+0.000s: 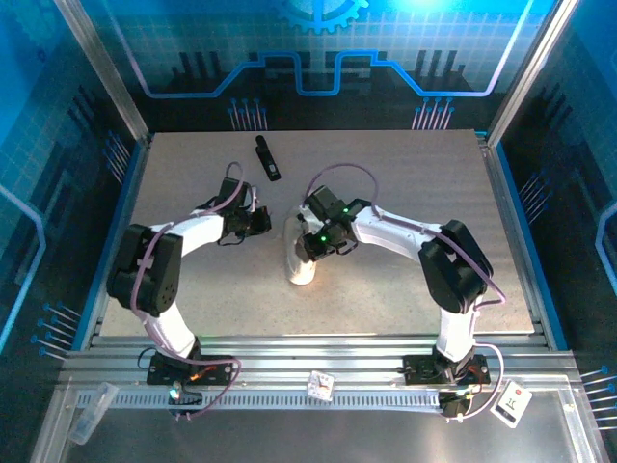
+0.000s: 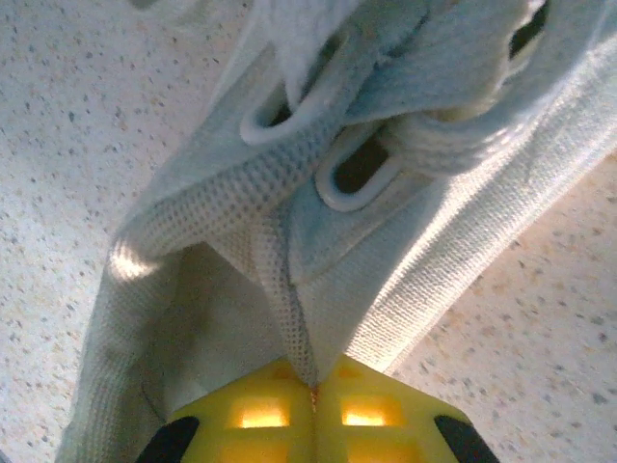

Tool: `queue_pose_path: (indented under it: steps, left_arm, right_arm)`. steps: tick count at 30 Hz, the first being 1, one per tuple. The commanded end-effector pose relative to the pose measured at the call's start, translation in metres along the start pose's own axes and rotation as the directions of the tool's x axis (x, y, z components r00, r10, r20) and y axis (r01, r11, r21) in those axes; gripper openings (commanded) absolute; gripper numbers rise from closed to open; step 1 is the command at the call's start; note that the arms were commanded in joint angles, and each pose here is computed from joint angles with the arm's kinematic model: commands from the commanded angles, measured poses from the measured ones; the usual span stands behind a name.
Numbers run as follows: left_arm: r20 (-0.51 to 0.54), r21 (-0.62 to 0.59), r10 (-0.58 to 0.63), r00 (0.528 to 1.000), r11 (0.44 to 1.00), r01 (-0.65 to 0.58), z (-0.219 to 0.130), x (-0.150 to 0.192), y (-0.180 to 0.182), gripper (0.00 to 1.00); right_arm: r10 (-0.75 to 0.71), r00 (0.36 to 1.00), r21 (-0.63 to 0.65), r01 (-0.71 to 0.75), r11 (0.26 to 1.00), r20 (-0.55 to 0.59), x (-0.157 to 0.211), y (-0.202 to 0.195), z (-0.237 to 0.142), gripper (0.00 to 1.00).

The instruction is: Tie the shoes

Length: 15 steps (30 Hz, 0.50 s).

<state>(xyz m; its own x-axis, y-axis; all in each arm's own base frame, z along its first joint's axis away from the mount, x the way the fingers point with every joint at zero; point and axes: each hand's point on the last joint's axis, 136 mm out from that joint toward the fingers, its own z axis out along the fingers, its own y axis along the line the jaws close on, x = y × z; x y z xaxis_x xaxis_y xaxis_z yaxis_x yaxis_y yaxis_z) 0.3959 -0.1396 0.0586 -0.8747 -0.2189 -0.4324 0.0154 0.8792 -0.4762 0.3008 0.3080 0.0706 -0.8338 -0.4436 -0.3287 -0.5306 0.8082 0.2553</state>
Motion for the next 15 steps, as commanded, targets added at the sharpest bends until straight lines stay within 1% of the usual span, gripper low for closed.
queue_pose_path:
  steps: [1,2,4,7,10,13,15]
  left_arm:
    - [0.072,0.137,0.188,0.979,0.971,-0.197,-0.018,-0.004,-0.03,0.0]
    - [0.076,0.179,0.235,0.969,0.953,-0.245,-0.023,0.0,-0.038,0.0]
    - [0.098,0.243,0.268,0.958,0.927,-0.285,-0.03,0.005,-0.049,0.0]
    - [0.101,0.283,0.286,0.953,0.91,-0.303,-0.032,0.008,-0.055,0.0]
    - [0.093,0.306,0.306,0.947,0.897,-0.32,-0.033,0.008,-0.061,0.0]
    - [0.09,0.313,0.351,0.932,0.879,-0.361,-0.038,0.007,-0.068,0.0]
    - [0.066,0.291,0.382,0.922,0.876,-0.384,-0.04,0.012,-0.067,0.0]
  right_arm:
    - [-0.041,0.994,0.082,0.05,0.995,-0.106,0.03,-0.021,-0.014,0.0]
    - [-0.046,0.993,0.091,0.057,0.994,-0.112,0.033,-0.023,-0.016,0.0]
    - [-0.062,0.992,0.098,0.073,0.993,-0.114,0.035,-0.025,-0.02,0.0]
    - [-0.07,0.991,0.104,0.082,0.991,-0.115,0.035,-0.026,-0.023,0.0]
    - [-0.066,0.991,0.099,0.077,0.992,-0.116,0.035,-0.023,-0.026,0.1]
    - [-0.061,0.993,0.095,0.07,0.993,-0.101,0.033,-0.022,-0.031,0.16]
    - [-0.059,0.994,0.102,0.069,0.992,-0.092,0.033,-0.023,-0.036,0.17]
